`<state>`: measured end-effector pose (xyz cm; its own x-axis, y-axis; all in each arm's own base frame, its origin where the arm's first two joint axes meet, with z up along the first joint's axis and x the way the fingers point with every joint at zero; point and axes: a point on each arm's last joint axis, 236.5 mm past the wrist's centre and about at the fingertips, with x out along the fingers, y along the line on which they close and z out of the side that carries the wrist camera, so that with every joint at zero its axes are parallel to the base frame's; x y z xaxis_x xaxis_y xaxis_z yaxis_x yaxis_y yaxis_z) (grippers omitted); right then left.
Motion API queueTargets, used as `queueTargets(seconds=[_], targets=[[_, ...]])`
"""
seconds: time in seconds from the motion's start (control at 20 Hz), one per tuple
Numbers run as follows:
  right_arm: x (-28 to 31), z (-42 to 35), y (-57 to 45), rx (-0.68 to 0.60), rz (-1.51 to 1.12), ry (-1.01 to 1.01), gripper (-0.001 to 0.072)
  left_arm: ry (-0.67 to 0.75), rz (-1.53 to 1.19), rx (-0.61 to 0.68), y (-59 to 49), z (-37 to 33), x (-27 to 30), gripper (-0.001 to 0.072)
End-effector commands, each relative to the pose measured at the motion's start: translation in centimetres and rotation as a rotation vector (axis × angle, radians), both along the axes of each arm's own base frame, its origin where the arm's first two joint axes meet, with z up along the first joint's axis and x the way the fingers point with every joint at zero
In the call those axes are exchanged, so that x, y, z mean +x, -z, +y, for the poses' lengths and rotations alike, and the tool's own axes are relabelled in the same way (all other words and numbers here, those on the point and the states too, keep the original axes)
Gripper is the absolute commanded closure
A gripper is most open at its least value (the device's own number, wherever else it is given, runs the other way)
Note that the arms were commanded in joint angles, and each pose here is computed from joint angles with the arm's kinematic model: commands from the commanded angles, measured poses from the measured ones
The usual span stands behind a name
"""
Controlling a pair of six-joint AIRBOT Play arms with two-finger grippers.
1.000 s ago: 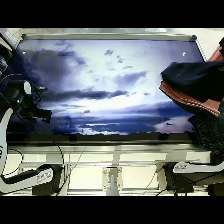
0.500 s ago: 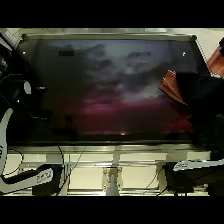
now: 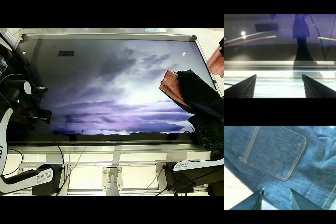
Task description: Fold the clothes and pants, and hang the long-sleeved shirts on hangers.
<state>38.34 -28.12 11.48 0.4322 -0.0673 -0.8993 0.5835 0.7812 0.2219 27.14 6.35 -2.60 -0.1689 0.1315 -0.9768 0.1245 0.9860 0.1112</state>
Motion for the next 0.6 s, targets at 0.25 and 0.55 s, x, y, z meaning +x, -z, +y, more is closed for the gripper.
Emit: queueTargets(seconds=[0.25,0.55], targets=[[6.3,20.4,-6.9,0.13,-0.21,-0.514,0.0698,0.0,0.0,0.0,0.0,0.0,0.0,0.0049],[3.5,35.4,3.0,0.038,0.118,-0.91,0.0698,0.0,0.0,0.0,0.0,0.0,0.0,0.0049]])
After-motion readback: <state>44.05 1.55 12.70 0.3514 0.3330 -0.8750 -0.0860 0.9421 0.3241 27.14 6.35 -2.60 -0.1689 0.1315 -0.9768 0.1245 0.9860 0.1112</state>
